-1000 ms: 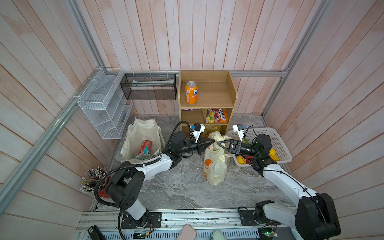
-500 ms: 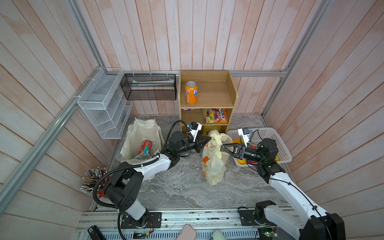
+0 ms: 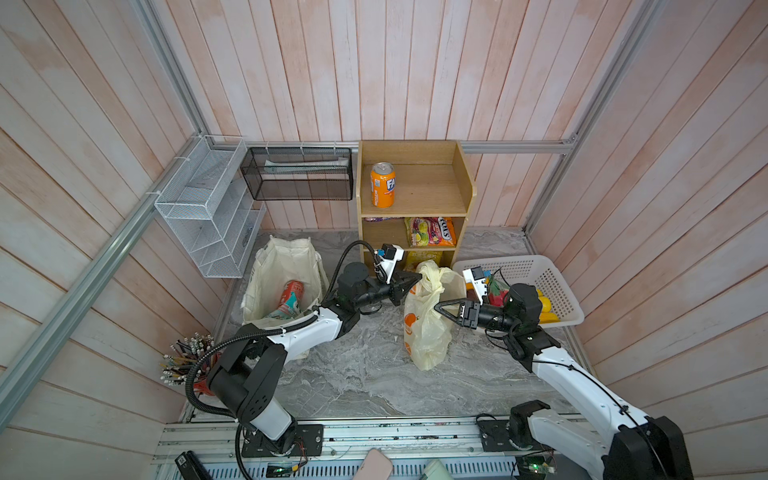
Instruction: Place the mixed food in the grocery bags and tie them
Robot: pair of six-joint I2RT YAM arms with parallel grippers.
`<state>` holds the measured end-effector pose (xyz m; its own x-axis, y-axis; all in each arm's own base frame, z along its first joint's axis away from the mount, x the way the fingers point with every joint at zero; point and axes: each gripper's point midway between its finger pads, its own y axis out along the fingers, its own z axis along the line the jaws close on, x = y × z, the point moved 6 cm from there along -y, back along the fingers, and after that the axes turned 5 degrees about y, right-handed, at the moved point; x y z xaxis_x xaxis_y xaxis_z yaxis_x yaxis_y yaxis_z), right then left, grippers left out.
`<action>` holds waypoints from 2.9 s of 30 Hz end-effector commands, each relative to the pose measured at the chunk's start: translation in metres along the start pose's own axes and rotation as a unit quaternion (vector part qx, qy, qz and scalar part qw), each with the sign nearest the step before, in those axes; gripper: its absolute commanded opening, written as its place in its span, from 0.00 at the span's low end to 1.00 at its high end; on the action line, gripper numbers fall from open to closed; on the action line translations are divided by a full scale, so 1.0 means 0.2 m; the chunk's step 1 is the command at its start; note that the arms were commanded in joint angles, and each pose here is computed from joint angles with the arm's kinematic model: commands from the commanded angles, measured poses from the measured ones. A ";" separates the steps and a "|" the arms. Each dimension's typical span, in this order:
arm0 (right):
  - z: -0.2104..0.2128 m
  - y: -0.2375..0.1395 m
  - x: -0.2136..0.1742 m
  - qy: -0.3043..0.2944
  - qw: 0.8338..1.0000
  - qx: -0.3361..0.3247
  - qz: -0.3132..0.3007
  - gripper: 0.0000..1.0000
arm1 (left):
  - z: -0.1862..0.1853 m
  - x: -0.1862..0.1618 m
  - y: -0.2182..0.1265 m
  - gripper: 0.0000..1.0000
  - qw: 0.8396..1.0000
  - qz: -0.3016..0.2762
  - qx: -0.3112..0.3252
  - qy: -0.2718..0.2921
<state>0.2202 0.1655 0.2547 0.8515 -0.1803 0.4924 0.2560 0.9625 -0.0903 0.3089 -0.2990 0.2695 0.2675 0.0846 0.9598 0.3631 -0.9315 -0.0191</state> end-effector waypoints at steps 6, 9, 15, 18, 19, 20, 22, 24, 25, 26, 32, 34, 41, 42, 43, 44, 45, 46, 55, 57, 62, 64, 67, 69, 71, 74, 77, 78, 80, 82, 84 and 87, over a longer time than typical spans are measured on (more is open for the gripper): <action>-0.04 -0.06 0.05 -0.009 0.999 -0.019 -0.029 0.00 | 0.00 0.10 -0.06 0.00 0.999 -0.029 0.006 0.013; -0.08 -0.17 0.14 0.004 0.995 -0.046 -0.084 0.00 | 0.02 0.13 -0.14 0.00 0.999 -0.050 0.014 0.004; -0.11 -0.29 0.24 0.018 0.984 -0.078 -0.158 0.00 | 0.05 0.15 -0.24 0.00 0.997 -0.066 0.036 -0.007; -0.13 -0.33 0.27 0.028 0.977 -0.097 -0.187 0.00 | 0.08 0.12 -0.25 0.00 0.996 -0.062 0.060 -0.015; -0.14 -0.34 0.27 0.033 0.974 -0.104 -0.200 0.00 | 0.09 0.11 -0.26 0.00 0.996 -0.059 0.069 -0.018; -0.16 -0.36 0.28 0.040 0.971 -0.110 -0.211 0.00 | 0.10 0.09 -0.27 0.00 0.995 -0.058 0.077 -0.021; -0.20 -0.42 0.29 0.056 0.961 -0.126 -0.240 0.00 | 0.12 0.06 -0.29 0.00 0.993 -0.052 0.099 -0.028; -0.24 -0.49 0.29 0.074 0.950 -0.141 -0.268 0.00 | 0.15 0.02 -0.32 0.00 0.991 -0.047 0.120 -0.034; -0.27 -0.52 0.28 0.083 0.944 -0.153 -0.282 0.00 | 0.16 0.00 -0.34 0.00 0.990 -0.046 0.131 -0.038; -0.30 -0.56 0.28 0.091 0.937 -0.164 -0.294 0.00 | 0.17 -0.02 -0.36 0.00 0.988 -0.045 0.140 -0.042; -0.49 -0.73 0.18 0.159 0.891 -0.211 -0.370 0.00 | 0.22 -0.09 -0.47 0.00 0.980 -0.054 0.182 -0.059; -0.53 -0.77 0.15 0.176 0.876 -0.217 -0.394 0.00 | 0.23 -0.09 -0.50 0.00 0.977 -0.057 0.195 -0.060; -0.53 -0.76 0.14 0.181 0.887 -0.195 -0.377 0.00 | 0.22 -0.10 -0.50 0.00 0.980 -0.056 0.182 -0.058; -0.51 -0.75 0.15 0.176 0.894 -0.183 -0.369 0.00 | 0.21 -0.09 -0.49 0.00 0.983 -0.058 0.167 -0.054; -0.49 -0.74 0.15 0.171 0.899 -0.176 -0.361 0.00 | 0.20 -0.07 -0.48 0.00 0.985 -0.063 0.154 -0.053; -0.48 -0.72 0.16 0.169 0.903 -0.173 -0.355 0.00 | 0.18 -0.06 -0.47 0.02 0.986 -0.067 0.143 -0.051; -0.46 -0.70 0.16 0.164 0.907 -0.169 -0.348 0.00 | 0.17 -0.04 -0.47 0.13 0.988 -0.071 0.131 -0.049; -0.45 -0.68 0.16 0.159 0.912 -0.165 -0.340 0.00 | 0.16 -0.03 -0.46 0.26 0.989 -0.074 0.122 -0.048; -0.36 -0.54 0.17 0.123 0.935 -0.163 -0.289 0.00 | 0.06 -0.02 -0.38 1.00 0.992 -0.074 0.085 -0.056; -0.37 -0.53 0.17 0.122 0.939 -0.158 -0.280 0.00 | 0.07 -0.04 -0.36 1.00 0.991 -0.070 0.088 -0.065; -0.34 -0.51 0.18 0.111 0.946 -0.151 -0.266 0.35 | 0.10 -0.06 -0.37 1.00 0.985 -0.090 0.102 -0.103; -0.32 -0.50 0.19 0.104 0.948 -0.149 -0.262 0.48 | 0.11 -0.06 -0.36 1.00 0.982 -0.094 0.100 -0.126; -0.30 -0.49 0.20 0.097 0.950 -0.145 -0.259 0.55 | 0.10 -0.05 -0.35 1.00 0.978 -0.099 0.086 -0.159; -0.30 -0.47 0.20 0.099 0.950 -0.146 -0.256 0.56 | 0.10 -0.06 -0.33 1.00 0.976 -0.097 0.075 -0.181; -0.31 -0.45 0.20 0.102 0.951 -0.145 -0.253 0.56 | 0.11 -0.08 -0.32 1.00 0.972 -0.093 0.069 -0.203; -0.33 -0.43 0.20 0.108 0.951 -0.145 -0.252 0.56 | 0.12 -0.13 -0.31 1.00 0.968 -0.084 0.059 -0.228; -0.34 -0.41 0.20 0.111 0.951 -0.144 -0.251 0.56 | 0.11 -0.16 -0.31 1.00 0.965 -0.091 0.057 -0.240; -0.34 -0.41 0.20 0.110 0.951 -0.143 -0.250 0.56 | 0.10 -0.17 -0.31 1.00 0.964 -0.091 0.061 -0.241; -0.34 -0.40 0.20 0.111 0.952 -0.142 -0.247 0.56 | 0.09 -0.19 -0.31 1.00 0.964 -0.089 0.071 -0.241; -0.34 -0.39 0.20 0.113 0.952 -0.143 -0.246 0.55 | 0.07 -0.20 -0.31 1.00 0.964 -0.089 0.074 -0.238; -0.35 -0.39 0.19 0.114 0.953 -0.140 -0.244 0.51 | 0.05 -0.21 -0.31 1.00 0.965 -0.085 0.079 -0.236; -0.35 -0.38 0.19 0.116 0.953 -0.138 -0.244 0.37 | 0.03 -0.22 -0.32 1.00 0.963 -0.085 0.095 -0.238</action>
<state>0.2622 0.0700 0.2135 0.6817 -0.6621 0.3113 0.7247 0.6695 -0.1632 0.2838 -0.2451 0.2234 0.5777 0.3988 0.7122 0.5459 -0.8374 0.0262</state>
